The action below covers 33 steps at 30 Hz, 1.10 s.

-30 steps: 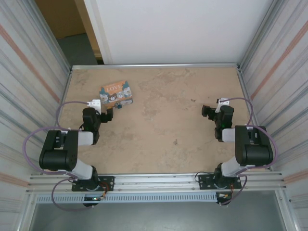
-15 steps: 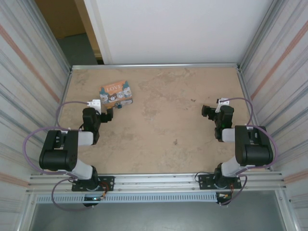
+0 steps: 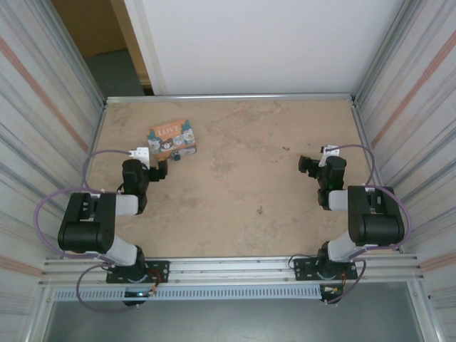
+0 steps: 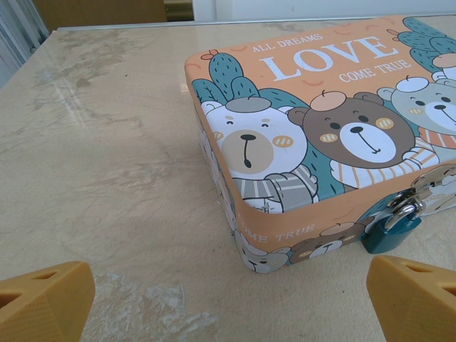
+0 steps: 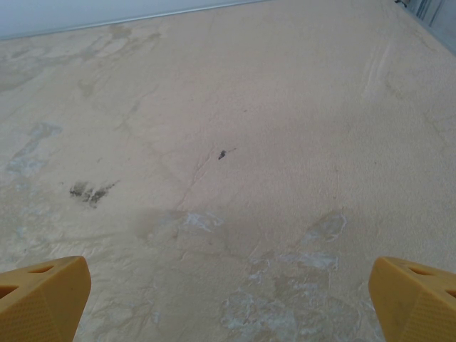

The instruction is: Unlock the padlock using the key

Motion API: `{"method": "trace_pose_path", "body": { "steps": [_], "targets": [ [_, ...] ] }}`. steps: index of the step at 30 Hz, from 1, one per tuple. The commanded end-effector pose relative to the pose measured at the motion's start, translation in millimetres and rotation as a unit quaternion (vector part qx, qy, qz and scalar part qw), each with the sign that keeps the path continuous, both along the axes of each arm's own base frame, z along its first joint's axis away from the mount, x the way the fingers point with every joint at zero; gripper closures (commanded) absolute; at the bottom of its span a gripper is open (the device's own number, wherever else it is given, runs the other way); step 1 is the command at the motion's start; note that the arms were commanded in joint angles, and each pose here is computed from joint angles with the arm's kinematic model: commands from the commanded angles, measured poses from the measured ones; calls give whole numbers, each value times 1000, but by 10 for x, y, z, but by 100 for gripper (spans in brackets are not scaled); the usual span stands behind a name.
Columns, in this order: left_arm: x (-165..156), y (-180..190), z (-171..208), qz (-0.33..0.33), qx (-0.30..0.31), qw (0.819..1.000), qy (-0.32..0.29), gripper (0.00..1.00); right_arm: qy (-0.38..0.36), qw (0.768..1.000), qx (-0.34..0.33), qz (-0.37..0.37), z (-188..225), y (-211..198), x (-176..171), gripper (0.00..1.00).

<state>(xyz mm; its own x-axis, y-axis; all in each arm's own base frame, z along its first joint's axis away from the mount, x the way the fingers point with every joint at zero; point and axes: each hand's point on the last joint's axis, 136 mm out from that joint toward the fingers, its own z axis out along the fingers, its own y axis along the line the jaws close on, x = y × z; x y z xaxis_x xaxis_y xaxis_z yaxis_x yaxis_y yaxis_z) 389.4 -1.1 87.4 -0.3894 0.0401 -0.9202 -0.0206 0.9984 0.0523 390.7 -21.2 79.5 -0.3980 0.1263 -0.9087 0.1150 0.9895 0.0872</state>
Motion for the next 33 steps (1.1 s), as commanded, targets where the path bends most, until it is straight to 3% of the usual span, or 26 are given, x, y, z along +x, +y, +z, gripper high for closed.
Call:
{"method": "trace_pose_path", "body": {
  "steps": [1, 12, 22, 33],
  "targets": [
    [50, 5, 47, 0, 11, 1000, -6, 1, -1, 1000, -10, -6, 16, -28, 31, 1],
    [35, -31, 100, -26, -6, 1000, -13, 1, 2, 1000, -10, -4, 61, -24, 47, 1],
    [-102, -45, 535, -21, 1, 999, -36, 1, 1, 1000, -4, -6, 339, -8, -67, 1],
    [-278, -50, 1060, 15, -91, 996, -12, 1, 44, 998, 50, -17, 734, 53, -313, 1]
  ]
}}
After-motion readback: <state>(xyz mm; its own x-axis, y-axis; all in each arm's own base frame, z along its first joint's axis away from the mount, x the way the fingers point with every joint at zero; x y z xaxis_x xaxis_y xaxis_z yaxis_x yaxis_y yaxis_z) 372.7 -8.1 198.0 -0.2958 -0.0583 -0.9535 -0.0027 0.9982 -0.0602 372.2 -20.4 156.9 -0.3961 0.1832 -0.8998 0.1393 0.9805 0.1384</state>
